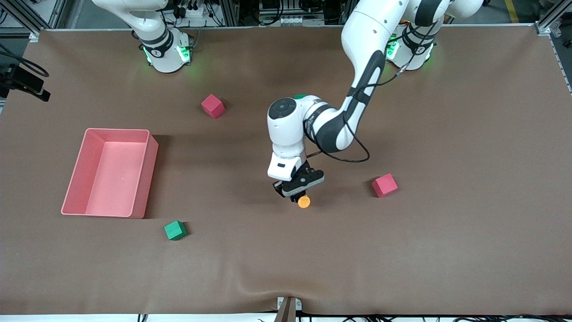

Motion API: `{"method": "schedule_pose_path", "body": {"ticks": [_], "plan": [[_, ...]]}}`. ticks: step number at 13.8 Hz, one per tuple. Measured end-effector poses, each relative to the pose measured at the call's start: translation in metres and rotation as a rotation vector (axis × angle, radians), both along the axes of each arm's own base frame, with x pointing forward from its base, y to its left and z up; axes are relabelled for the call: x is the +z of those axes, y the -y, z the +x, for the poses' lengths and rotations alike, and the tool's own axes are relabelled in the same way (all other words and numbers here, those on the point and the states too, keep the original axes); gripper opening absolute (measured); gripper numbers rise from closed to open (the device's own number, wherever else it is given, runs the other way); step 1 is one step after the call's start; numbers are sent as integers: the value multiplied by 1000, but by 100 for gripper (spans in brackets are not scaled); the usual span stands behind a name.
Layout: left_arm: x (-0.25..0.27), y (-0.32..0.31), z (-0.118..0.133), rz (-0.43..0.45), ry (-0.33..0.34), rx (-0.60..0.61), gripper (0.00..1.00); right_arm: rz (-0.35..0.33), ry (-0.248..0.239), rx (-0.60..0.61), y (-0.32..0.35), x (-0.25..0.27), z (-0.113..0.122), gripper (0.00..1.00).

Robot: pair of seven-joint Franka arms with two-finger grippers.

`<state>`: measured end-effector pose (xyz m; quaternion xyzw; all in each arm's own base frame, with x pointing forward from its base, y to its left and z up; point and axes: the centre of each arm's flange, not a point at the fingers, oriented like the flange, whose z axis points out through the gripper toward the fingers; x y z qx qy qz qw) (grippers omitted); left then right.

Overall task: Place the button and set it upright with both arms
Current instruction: 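Lift and rotate the button with the left gripper, cap upward, then lower the button upright onto the table with the left gripper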

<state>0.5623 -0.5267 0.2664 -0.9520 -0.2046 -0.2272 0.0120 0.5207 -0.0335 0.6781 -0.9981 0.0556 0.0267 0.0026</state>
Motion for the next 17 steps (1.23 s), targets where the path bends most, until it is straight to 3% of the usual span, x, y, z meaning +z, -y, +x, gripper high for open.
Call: {"method": "schedule_pose_path", "body": {"ticks": [4, 10, 17], "plan": [[-13, 21, -22, 34, 69, 0, 41, 0, -2, 0, 0, -1, 1, 100], [-37, 41, -48, 74, 230, 28, 41, 0, -5, 0, 0, -2, 2, 100], [-87, 54, -83, 160, 288, 25, 41, 0, -5, 0, 0, -2, 2, 100]]}}
